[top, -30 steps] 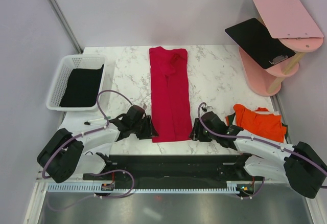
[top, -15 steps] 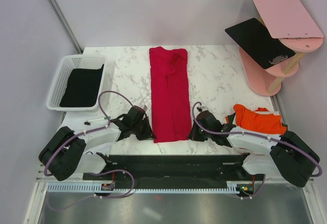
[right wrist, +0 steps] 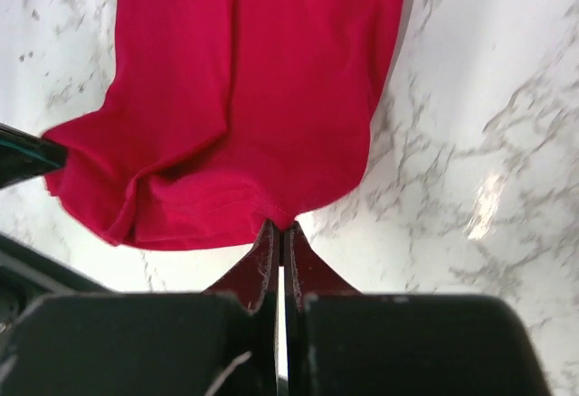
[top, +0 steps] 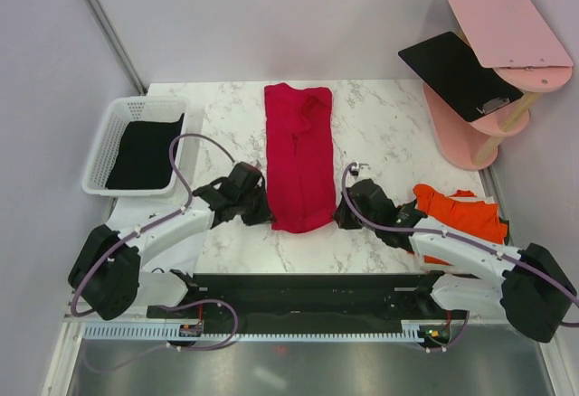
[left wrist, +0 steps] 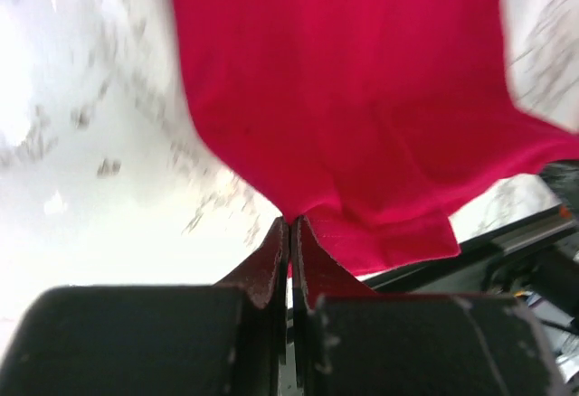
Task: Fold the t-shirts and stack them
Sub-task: Fold the folded rectangular tshirt in 1/3 of the way
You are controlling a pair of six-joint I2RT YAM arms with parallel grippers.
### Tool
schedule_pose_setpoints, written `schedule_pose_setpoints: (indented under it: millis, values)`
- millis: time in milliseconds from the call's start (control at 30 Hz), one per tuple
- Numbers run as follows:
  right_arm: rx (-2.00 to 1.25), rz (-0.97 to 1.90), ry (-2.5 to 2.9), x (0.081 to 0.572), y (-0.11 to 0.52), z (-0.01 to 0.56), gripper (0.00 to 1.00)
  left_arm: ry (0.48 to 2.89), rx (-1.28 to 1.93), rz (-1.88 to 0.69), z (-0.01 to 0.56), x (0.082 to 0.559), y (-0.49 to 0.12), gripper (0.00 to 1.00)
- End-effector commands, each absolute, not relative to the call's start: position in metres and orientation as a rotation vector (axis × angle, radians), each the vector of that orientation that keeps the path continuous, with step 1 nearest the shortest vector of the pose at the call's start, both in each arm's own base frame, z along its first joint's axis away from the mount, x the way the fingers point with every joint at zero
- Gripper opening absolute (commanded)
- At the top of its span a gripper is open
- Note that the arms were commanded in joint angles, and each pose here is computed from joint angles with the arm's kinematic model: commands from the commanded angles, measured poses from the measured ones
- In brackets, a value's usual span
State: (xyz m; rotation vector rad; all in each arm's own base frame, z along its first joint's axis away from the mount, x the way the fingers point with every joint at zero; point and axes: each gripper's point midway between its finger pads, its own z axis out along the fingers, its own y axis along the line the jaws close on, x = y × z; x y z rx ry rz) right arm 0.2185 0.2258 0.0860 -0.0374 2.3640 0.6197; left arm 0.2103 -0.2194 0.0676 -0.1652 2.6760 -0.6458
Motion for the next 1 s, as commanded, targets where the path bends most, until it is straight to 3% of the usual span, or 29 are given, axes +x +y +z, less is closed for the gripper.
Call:
schedule_pose_setpoints:
  millis: [0, 333, 567, 667, 700, 767, 800, 833, 867, 900, 967]
  values:
    - [-0.081, 0.429, 2.266, 0.265, 0.220, 0.101, 0.00, 2.600, -0.133, -0.573, 0.093, 0.257, -0.218, 0.02]
    - [-0.034, 0.379, 2.153, 0.375, 0.226, 0.131, 0.00, 2.556, -0.112, -0.543, 0.113, 0.341, -0.217, 0.02]
    - [-0.069, 0.385, 2.215, 0.430, 0.244, 0.103, 0.01, 2.576, -0.109, -0.547, 0.106, 0.385, -0.222, 0.02]
    - [-0.087, 0.384, 2.253, 0.446, 0.251, 0.086, 0.04, 2.602, -0.120, -0.552, 0.095, 0.395, -0.224, 0.02]
    - [-0.083, 0.383, 2.242, 0.455, 0.252, 0.091, 0.10, 2.609, -0.116, -0.561, 0.093, 0.397, -0.225, 0.03]
    - [-0.086, 0.342, 2.234, 0.461, 0.246, 0.089, 0.18, 2.601, -0.124, -0.562, 0.095, 0.405, -0.224, 0.43]
    - [-0.077, 0.323, 2.222, 0.462, 0.242, 0.090, 0.34, 2.601, -0.121, -0.556, 0.095, 0.407, -0.223, 0.73]
    - [-0.063, 0.302, 2.205, 0.462, 0.237, 0.095, 0.45, 2.586, -0.122, -0.546, 0.099, 0.410, -0.221, 0.89]
    - [-0.035, 0.301, 2.124, 0.466, 0.233, 0.122, 0.55, 2.575, -0.130, -0.527, 0.102, 0.411, -0.217, 0.99]
    - [-0.021, 0.283, 2.118, 0.458, 0.224, 0.119, 0.77, 2.550, -0.123, -0.516, 0.111, 0.413, -0.214, 1.00]
    - [0.017, 0.296, 2.019, 0.452, 0.215, 0.153, 0.97, 2.537, -0.114, -0.491, 0.115, 0.411, -0.209, 1.00]
